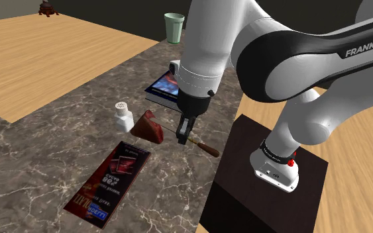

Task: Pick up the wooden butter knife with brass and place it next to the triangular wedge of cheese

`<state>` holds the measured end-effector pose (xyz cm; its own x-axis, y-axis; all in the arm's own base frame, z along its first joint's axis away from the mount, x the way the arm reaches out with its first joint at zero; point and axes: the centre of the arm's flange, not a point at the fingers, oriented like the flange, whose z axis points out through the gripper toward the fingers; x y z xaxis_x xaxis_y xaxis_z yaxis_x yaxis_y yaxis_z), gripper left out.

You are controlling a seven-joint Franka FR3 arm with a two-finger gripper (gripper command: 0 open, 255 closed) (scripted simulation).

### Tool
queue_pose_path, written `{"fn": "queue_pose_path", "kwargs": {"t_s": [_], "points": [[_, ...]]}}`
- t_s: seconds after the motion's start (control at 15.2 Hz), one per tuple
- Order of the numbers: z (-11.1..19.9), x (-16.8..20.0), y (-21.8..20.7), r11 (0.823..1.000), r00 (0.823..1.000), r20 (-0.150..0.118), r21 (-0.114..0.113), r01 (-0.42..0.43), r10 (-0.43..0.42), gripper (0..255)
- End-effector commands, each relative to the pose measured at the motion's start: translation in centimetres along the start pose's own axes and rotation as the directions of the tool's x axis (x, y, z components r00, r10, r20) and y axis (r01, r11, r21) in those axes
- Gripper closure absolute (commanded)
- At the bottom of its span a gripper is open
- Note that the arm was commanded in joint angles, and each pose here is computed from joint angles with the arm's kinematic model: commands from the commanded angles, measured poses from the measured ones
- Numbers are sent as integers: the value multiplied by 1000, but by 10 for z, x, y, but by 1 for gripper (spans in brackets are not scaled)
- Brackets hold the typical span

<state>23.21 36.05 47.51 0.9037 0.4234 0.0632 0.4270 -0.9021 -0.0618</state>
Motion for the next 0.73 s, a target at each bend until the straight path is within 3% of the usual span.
{"fn": "queue_pose_path", "kwargs": {"t_s": [0.0, 0.4, 0.66], "points": [[0, 0, 0, 1000, 1000, 0, 0, 0, 0, 255], [0, 0, 0, 1000, 1000, 0, 0, 0, 0, 255], [-21, 1, -1, 1000, 1000, 0, 0, 0, 0, 255]]}}
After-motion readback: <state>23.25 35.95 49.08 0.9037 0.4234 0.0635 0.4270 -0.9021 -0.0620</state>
